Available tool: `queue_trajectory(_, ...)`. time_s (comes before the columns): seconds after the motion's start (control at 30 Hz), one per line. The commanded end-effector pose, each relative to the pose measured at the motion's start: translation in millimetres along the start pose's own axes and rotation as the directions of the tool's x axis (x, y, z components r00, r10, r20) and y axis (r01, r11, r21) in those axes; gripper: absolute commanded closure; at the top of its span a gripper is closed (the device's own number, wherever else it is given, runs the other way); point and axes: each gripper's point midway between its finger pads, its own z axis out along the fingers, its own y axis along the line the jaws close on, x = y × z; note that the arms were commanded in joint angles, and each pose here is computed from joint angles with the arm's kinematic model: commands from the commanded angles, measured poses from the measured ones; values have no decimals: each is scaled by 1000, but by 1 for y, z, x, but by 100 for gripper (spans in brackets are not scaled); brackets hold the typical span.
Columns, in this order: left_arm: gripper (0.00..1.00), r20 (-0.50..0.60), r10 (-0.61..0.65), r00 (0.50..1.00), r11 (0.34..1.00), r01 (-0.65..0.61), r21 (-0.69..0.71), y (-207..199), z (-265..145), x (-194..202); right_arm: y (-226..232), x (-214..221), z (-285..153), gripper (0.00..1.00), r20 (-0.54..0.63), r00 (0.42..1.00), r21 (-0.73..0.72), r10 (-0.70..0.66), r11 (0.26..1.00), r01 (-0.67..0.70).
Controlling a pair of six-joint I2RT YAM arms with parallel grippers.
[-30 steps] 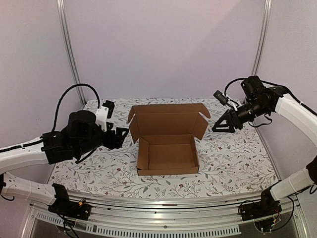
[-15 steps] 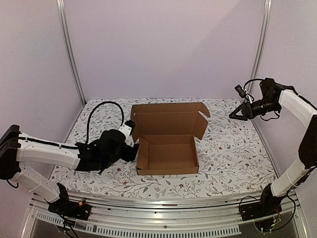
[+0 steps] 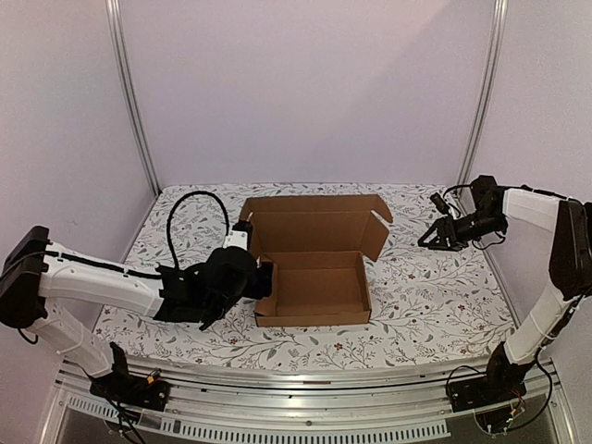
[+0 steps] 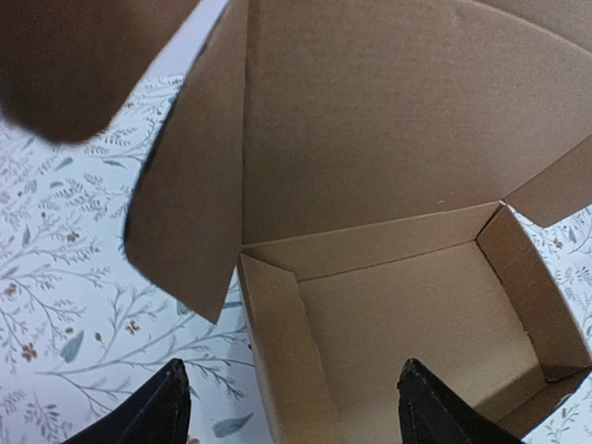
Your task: Fold the paper box
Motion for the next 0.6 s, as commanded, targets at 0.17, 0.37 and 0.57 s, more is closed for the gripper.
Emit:
queue_trajectory(0.17, 23, -208, -221, 953, 973, 202, -107, -13, 3, 66, 63, 14, -11, 36, 41, 978, -8, -204, 979, 204)
queue_trajectory(0.37, 24, -274, -180, 945, 974, 133, -183, -9, 33, 75, 81, 23, -2, 37, 0, 971, -56, -239, 969, 239)
queue_trajectory(0.57, 28, -312, -157, 937, 981, 113, -155, -10, 42, 68, 86, 26, -4, 37, 4, 966, -73, -258, 963, 258)
